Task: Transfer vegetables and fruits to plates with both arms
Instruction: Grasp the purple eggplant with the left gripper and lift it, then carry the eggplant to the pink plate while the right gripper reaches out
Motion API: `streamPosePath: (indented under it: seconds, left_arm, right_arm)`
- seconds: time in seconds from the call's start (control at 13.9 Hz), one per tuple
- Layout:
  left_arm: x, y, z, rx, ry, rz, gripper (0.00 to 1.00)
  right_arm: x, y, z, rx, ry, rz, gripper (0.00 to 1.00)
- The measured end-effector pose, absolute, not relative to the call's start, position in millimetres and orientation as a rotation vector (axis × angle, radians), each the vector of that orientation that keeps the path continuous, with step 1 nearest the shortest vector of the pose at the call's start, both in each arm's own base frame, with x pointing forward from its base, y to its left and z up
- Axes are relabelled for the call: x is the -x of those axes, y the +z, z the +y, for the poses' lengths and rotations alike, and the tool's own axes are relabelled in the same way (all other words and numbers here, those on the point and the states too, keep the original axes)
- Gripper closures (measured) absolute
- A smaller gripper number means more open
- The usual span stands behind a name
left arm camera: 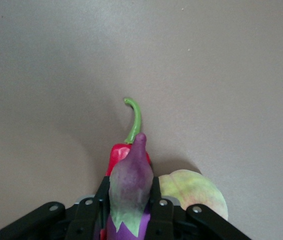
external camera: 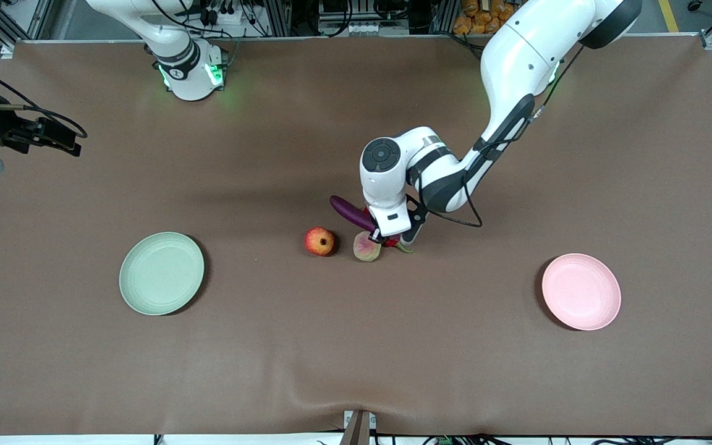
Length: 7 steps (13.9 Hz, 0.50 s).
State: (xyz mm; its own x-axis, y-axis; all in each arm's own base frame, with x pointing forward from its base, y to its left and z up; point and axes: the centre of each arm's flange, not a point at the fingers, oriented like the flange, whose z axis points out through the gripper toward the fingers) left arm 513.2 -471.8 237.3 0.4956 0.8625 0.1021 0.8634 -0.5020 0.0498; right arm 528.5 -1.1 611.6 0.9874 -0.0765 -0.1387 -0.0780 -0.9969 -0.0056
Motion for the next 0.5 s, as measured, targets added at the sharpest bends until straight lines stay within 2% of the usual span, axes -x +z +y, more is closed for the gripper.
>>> streamPosePath:
  seconds: [0.22,0.5]
  left_arm:
    - [-530,272,-461,2.728,-0.236,-1.528,0.67]
    - [-569,349,-406,2.798,-0.291,-1.382,0.67]
  right_arm:
    - [-529,612,-1,3.121,0.217,0.121,0.00]
    - [-530,608,2,3.120,0.226,0.114,0.00]
